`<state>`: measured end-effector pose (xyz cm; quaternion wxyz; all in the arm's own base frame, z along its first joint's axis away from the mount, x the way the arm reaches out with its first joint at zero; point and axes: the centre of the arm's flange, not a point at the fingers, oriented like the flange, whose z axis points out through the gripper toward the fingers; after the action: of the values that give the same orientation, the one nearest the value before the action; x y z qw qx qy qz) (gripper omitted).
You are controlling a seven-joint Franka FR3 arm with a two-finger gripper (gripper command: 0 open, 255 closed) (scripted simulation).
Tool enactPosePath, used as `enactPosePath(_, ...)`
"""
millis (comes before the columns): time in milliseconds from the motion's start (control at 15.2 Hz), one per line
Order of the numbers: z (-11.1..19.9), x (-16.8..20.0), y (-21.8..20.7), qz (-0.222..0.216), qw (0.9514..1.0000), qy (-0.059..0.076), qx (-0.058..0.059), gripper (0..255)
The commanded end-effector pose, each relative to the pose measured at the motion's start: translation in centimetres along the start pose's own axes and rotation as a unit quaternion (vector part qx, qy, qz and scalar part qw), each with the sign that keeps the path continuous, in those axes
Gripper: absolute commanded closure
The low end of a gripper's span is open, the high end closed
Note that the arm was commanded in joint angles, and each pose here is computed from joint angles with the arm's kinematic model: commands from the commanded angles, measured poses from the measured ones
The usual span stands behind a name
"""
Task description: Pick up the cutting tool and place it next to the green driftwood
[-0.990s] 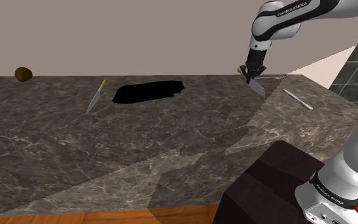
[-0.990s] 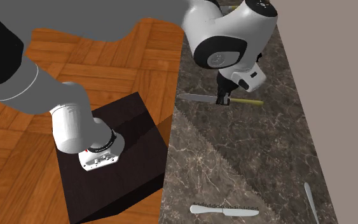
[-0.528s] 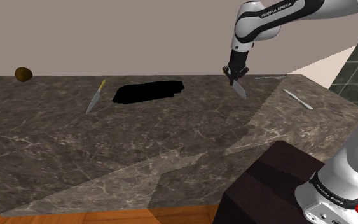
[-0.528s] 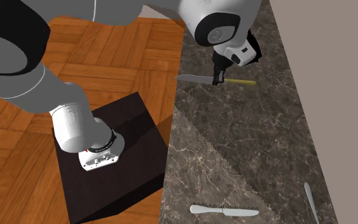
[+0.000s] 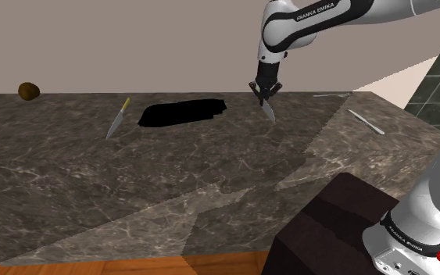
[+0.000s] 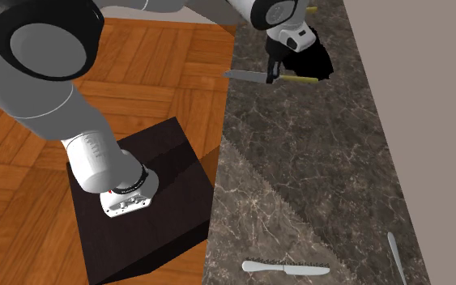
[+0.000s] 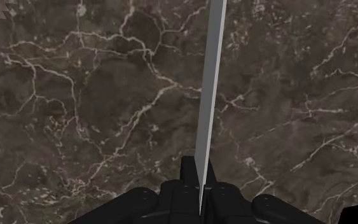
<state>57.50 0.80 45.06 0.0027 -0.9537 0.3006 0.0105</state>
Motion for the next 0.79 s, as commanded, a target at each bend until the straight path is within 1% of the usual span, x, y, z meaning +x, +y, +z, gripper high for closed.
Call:
enactPosePath(0,0.2,-0.5,-2.6,0.001,1.0000,0.000,0.000,255)
enactPosePath(594,0.1,-2.1,-14.1,0.001,1.0000,0.000,0.000,255)
enactPosePath(726,1.2,-2.0,-14.1,0.001,1.0000,0.000,0.000,255)
